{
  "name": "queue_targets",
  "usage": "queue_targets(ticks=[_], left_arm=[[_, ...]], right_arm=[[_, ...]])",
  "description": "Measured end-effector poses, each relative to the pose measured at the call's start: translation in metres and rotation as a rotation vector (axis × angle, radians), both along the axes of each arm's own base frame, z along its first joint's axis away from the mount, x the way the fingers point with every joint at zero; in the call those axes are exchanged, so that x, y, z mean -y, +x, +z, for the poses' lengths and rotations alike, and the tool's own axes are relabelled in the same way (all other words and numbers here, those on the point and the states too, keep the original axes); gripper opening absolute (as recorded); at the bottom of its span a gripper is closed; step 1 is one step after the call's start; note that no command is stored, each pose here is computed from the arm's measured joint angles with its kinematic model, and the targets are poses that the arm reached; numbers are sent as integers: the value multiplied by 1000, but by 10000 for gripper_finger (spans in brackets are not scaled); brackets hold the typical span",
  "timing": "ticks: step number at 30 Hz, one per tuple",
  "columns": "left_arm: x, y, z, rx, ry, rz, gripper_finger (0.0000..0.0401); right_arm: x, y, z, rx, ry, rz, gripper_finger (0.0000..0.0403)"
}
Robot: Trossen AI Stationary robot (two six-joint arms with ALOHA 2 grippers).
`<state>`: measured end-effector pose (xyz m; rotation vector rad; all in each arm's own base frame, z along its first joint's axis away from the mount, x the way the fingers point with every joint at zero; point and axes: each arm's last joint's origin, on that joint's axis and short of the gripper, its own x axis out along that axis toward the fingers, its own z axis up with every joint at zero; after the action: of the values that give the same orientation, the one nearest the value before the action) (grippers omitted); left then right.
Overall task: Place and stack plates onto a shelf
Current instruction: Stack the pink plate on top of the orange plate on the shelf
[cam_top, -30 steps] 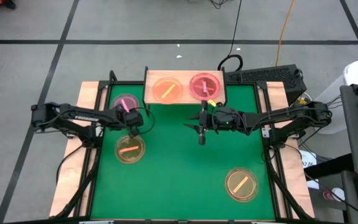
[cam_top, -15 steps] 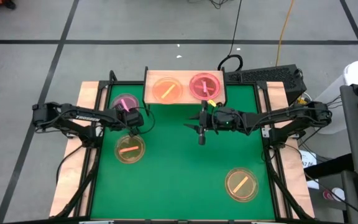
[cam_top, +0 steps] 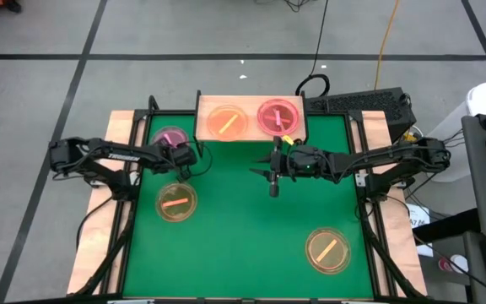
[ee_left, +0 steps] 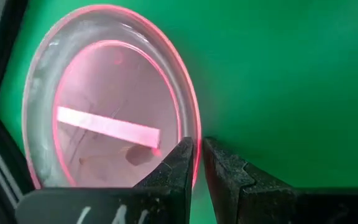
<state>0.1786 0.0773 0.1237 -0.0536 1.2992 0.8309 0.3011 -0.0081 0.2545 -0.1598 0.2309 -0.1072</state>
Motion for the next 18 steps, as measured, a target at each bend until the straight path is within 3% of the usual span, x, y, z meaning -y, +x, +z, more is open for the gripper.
queue_targets(ticks=[11,18], left_arm=[[-4,3,-9,-38,27,28,45],[4,3,-7,-43,26,-21,7]], right_arm=[[0,0,-1,-11,4,-1,96],[0,0,-2,-14,16,-3,96]])
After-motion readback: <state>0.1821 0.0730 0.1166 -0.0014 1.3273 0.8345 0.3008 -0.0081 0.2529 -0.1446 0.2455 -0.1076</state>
